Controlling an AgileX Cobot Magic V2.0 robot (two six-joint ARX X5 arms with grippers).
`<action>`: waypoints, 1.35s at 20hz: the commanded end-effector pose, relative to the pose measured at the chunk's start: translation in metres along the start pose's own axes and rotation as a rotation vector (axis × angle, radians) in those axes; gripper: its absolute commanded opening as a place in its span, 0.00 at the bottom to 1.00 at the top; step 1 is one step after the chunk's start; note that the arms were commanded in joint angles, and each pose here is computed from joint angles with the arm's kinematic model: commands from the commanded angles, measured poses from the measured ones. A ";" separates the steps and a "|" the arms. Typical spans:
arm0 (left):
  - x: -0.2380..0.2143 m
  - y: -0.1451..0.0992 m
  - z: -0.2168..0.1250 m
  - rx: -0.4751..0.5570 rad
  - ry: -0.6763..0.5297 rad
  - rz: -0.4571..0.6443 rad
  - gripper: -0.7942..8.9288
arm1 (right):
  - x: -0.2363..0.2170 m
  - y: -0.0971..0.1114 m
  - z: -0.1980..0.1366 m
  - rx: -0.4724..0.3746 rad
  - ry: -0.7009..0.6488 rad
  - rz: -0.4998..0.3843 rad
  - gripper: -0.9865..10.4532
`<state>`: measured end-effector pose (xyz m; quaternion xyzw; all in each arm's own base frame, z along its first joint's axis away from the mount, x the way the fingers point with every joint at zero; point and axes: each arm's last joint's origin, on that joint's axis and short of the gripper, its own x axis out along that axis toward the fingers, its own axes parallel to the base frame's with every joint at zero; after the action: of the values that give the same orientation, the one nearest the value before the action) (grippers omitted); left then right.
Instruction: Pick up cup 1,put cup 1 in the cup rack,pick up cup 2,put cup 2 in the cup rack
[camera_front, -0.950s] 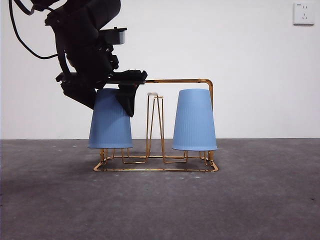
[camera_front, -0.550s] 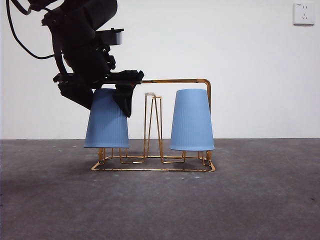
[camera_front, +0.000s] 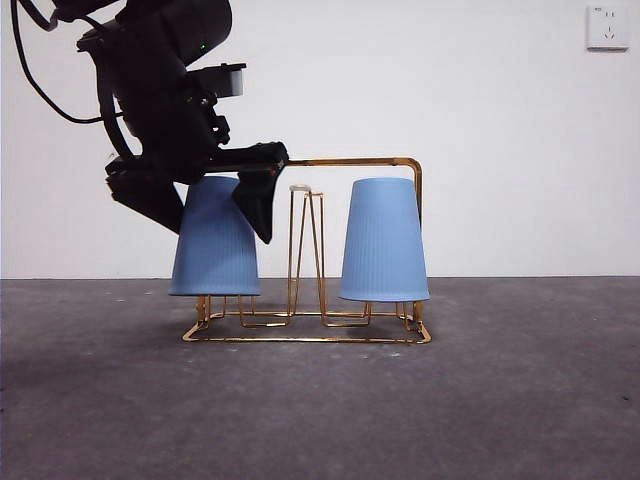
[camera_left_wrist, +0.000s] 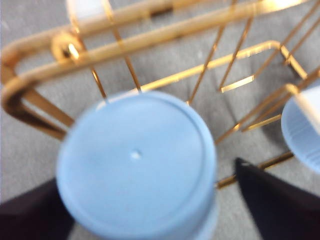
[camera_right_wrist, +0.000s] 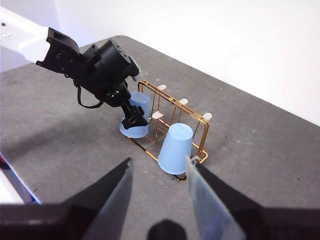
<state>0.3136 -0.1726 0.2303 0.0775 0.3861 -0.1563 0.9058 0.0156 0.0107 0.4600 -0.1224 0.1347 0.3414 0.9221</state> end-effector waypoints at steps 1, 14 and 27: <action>0.004 0.000 -0.005 0.001 0.031 0.000 0.64 | 0.001 0.000 0.001 0.006 -0.006 -0.004 0.25; -0.033 0.002 0.005 0.026 0.292 -0.025 0.63 | 0.001 0.000 -0.001 -0.001 0.006 -0.004 0.25; -0.201 0.016 -0.001 0.007 0.120 -0.276 0.63 | 0.016 0.003 -0.011 -0.035 0.220 0.010 0.25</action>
<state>0.1909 -0.1127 0.3716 0.0367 0.4514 -0.2673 0.8506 0.0228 0.0189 0.4467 -0.1704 0.2188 0.3342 0.9008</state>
